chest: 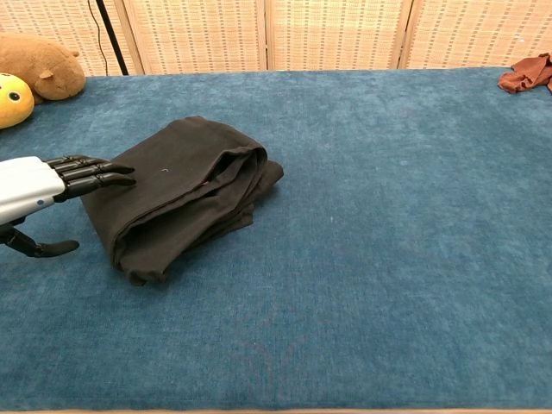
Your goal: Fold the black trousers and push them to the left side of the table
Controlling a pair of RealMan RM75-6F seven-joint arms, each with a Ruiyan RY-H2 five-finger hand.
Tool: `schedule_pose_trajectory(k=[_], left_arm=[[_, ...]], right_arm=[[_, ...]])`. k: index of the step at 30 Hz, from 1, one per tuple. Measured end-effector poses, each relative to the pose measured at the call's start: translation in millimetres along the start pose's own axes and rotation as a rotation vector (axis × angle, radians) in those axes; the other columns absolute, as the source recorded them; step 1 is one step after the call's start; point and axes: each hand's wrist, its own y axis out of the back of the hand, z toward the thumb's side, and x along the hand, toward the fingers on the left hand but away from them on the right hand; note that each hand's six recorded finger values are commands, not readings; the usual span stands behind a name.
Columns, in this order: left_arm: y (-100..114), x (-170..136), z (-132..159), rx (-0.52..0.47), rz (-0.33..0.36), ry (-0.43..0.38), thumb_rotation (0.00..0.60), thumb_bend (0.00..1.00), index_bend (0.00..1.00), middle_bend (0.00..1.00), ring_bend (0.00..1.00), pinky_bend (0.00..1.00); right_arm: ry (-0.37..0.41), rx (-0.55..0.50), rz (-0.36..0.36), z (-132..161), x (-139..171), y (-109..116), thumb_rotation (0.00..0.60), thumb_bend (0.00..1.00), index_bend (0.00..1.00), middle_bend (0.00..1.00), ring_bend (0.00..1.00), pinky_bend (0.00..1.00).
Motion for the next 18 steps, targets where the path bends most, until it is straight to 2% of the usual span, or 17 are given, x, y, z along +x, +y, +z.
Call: schedule_pose_trajectory(k=[12,18], left_arm=[[-1.3,27.7,4.9,0.05,0.034,0.017,0.6,0.3,0.03,0.0,0.0,0.08],[-5.0,35.0,4.7,0.068,0.027,0.025,0.6,0.3,0.03,0.0,0.0,0.08]], right_arm=[[0.001,-0.002,-0.003,-0.3,0.1,0.9,0.6,0.0,0.0,0.0,0.0,0.0],[0.001,-0.006,-0.003,0.0,0.4,1.3,0.6,0.0,0.0,0.0,0.0,0.0]])
